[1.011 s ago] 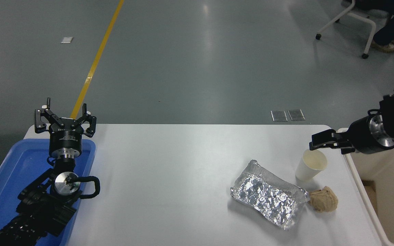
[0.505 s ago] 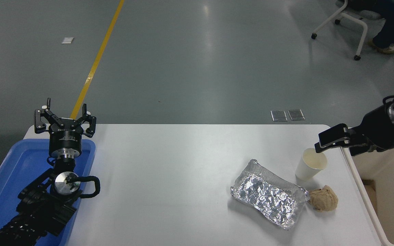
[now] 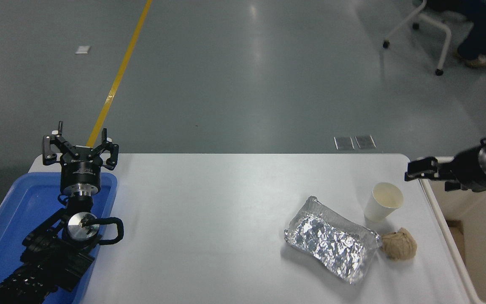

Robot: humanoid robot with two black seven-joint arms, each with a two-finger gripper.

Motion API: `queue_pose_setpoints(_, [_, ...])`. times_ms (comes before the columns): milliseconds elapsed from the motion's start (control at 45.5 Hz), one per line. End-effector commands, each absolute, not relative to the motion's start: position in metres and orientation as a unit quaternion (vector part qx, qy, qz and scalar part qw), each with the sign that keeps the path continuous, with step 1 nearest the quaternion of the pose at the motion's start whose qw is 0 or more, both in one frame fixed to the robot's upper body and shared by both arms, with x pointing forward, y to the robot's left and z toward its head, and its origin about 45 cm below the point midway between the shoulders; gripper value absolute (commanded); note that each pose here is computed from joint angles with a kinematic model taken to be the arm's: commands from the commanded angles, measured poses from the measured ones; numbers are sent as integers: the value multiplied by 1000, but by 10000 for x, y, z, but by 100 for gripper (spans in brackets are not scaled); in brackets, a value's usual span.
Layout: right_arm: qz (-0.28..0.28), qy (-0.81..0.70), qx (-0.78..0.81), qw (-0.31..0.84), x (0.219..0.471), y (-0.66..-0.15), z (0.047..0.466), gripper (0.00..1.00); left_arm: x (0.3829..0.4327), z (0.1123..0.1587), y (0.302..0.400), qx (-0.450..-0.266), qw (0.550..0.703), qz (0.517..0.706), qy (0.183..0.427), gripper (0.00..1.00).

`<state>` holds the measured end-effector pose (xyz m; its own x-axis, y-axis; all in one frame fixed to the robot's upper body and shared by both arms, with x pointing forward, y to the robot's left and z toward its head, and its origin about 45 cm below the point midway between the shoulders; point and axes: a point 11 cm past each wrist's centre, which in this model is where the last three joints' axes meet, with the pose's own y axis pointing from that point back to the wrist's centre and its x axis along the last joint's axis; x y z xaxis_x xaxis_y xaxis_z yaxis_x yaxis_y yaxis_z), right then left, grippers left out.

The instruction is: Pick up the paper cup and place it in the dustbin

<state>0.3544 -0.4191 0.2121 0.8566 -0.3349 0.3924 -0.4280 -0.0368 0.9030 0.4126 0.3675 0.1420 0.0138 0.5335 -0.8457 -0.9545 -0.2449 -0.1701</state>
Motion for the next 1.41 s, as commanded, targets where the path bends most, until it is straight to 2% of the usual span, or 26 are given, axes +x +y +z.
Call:
queue_pose_setpoints(0, [-4, -315, 732, 605, 3516, -4145, 1719, 100, 4126, 1420, 3675, -434, 565, 659, 243, 99])
queue_pose_setpoints(264, [27, -315, 711, 628, 3596, -4156, 1230, 100, 4126, 1420, 3675, -434, 565, 659, 243, 99])
queue_pose_setpoints(637, [25, -299, 710, 638, 3504, -4103, 963, 100, 4126, 1420, 3676, -434, 564, 659, 243, 99])
queue_pose_setpoints(725, [30, -292, 711, 639, 3513, -4040, 896, 86, 4126, 1420, 3676, -434, 564, 659, 243, 99])
queue_pose_setpoints(791, [38, -289, 711, 640, 3534, -3987, 834, 54, 4126, 1420, 3676, -434, 564, 659, 243, 99])
queue_pose_setpoints(813, [41, -290, 710, 641, 3546, -3988, 832, 40, 4126, 1420, 3676, -434, 564, 659, 243, 99])
queue_pose_setpoints(857, [45, -293, 708, 641, 3570, -3993, 844, 7, 4126, 1420, 3676, -434, 564, 659, 243, 99])
queue_pose_setpoints(879, [46, -294, 708, 640, 3577, -3993, 850, 0, 4126, 1420, 3676, -434, 564, 659, 243, 99])
queue_pose_setpoints(1187, [48, -313, 718, 619, 3704, -3917, 994, 0, 4126, 1420, 3676, -434, 564, 659, 243, 99])
queue_pose_setpoints(1385, [31, -317, 732, 603, 3666, -4003, 1435, 0, 4126, 1420, 3675, -434, 565, 659, 243, 99])
